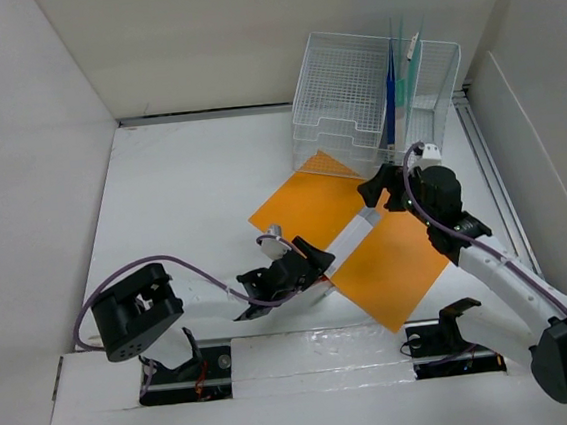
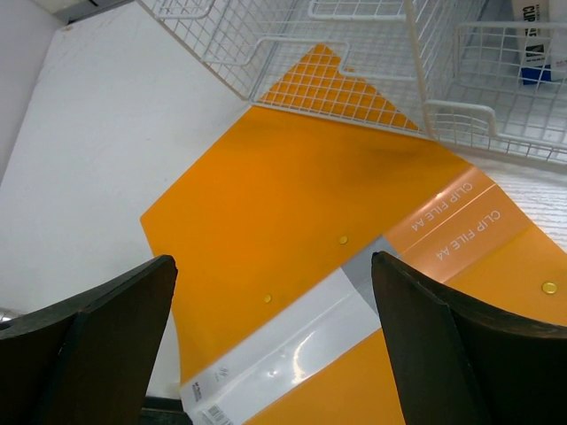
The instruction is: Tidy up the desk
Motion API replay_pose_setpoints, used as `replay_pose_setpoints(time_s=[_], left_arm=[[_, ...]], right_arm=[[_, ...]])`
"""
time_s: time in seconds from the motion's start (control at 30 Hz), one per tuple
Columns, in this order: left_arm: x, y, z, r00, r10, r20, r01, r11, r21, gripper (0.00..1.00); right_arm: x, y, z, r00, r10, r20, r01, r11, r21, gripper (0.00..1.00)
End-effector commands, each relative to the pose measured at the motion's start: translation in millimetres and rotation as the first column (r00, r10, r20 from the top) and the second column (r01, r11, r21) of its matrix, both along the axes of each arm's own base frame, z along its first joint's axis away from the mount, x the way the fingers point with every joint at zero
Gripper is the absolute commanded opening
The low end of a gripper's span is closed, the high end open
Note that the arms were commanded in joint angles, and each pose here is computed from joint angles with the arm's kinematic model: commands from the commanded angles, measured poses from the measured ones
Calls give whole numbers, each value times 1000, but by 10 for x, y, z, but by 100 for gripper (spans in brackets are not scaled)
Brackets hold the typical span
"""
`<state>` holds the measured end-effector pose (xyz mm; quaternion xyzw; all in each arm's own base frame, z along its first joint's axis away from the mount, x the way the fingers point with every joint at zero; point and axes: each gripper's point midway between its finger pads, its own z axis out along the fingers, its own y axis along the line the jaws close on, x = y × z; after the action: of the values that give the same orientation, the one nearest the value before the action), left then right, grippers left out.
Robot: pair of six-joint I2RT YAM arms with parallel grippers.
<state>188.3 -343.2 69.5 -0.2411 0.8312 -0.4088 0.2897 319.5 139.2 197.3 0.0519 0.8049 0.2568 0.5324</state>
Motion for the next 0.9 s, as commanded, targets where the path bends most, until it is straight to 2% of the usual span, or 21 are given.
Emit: replay_pose_setpoints(time_s=[0.0,0.17,0.2,0.23,0.27,0.4,0.57,0.8,0.87], left_arm=[[136,-130,229,997,50,56,-47,997,-56,53],[192,-113,126,995,93,45,-91,995,-47,53],[205,-117,126,994,101,45,-98,994,-54,49],[225,-131,166,993,109,52,-105,992,-67,38],[241,-133,173,992,113,59,-110,992,-65,32],[261,-167,250,989,126,79,-121,990,-71,19],[297,-163,241,986,143,87,-138,988,-66,21],[312,-232,308,985,133,106,-123,987,-102,37],[322,-248,359,984,128,122,-116,988,-106,36]], right_arm=[[-28,59,126,998,27,49,-28,999,18,96],[-67,120,170,997,47,62,-48,998,27,95],[-73,119,178,997,46,64,-48,998,30,95],[-88,144,188,996,54,67,-56,998,30,95],[-89,142,181,997,52,65,-54,998,32,95],[-139,194,201,995,67,72,-70,997,37,94],[-192,223,207,994,80,78,-83,996,44,94],[-257,276,242,990,104,91,-108,993,47,93],[-260,277,247,990,106,92,-110,993,46,93]])
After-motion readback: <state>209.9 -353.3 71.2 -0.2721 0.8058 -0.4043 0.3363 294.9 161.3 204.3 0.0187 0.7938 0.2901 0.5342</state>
